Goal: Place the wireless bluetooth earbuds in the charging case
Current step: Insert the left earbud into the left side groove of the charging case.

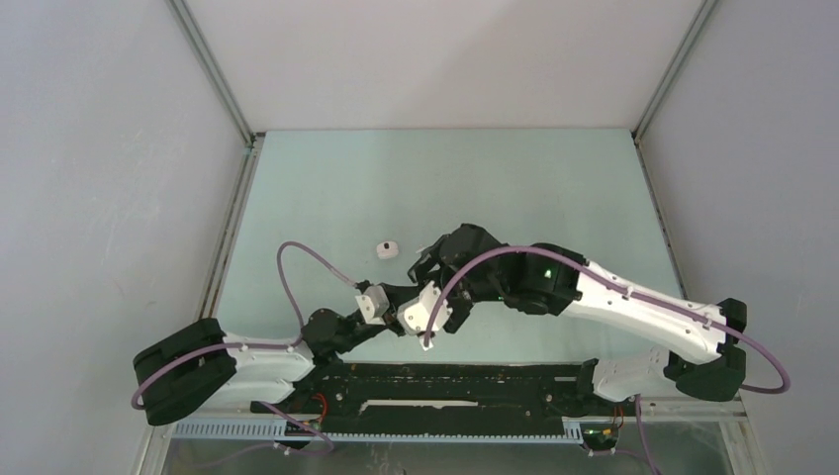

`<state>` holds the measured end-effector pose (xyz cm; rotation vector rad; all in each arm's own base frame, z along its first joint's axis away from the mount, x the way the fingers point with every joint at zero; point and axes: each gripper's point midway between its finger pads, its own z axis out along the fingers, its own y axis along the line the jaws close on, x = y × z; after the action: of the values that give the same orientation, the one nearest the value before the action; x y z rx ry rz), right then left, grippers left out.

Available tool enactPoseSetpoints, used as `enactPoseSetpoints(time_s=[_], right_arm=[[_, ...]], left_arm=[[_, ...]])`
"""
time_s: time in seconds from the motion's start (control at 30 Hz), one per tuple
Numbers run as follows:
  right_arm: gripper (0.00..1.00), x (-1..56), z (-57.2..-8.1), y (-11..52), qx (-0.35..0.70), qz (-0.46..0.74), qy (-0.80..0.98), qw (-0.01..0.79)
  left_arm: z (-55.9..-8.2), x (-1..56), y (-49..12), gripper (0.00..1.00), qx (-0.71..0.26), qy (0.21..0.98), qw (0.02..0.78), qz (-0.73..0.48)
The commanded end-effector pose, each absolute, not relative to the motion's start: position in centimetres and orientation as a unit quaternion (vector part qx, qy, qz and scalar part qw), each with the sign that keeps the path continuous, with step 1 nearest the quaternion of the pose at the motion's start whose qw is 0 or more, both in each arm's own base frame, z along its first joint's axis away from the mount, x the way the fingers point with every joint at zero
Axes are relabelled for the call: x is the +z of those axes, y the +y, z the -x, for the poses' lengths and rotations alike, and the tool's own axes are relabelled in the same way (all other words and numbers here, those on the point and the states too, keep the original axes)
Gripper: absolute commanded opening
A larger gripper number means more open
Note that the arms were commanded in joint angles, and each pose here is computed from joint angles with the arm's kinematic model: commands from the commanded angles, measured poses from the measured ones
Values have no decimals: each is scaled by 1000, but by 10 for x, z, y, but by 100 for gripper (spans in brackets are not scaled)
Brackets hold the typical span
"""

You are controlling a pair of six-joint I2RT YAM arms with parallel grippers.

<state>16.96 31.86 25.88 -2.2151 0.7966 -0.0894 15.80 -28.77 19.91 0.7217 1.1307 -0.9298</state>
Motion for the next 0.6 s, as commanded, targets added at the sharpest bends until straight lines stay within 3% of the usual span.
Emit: enactPoseSetpoints(time_s=[0.0,0.2,0.33,0.57], right_arm=[[80,290,-157,319,32,845,365,390],[86,307,-142,304,143,808,451,351],[84,307,-143,287,256,742,533,318],[51,344,-172,255,350,643,581,356]], left_arm=[[-152,222,-292,0,-456,469,689,-312],[-147,222,-297,0,-470,461,680,-324],[-143,219,-301,0,-477,460,670,-336],[-144,211,-309,0,-480,466,657,-348]])
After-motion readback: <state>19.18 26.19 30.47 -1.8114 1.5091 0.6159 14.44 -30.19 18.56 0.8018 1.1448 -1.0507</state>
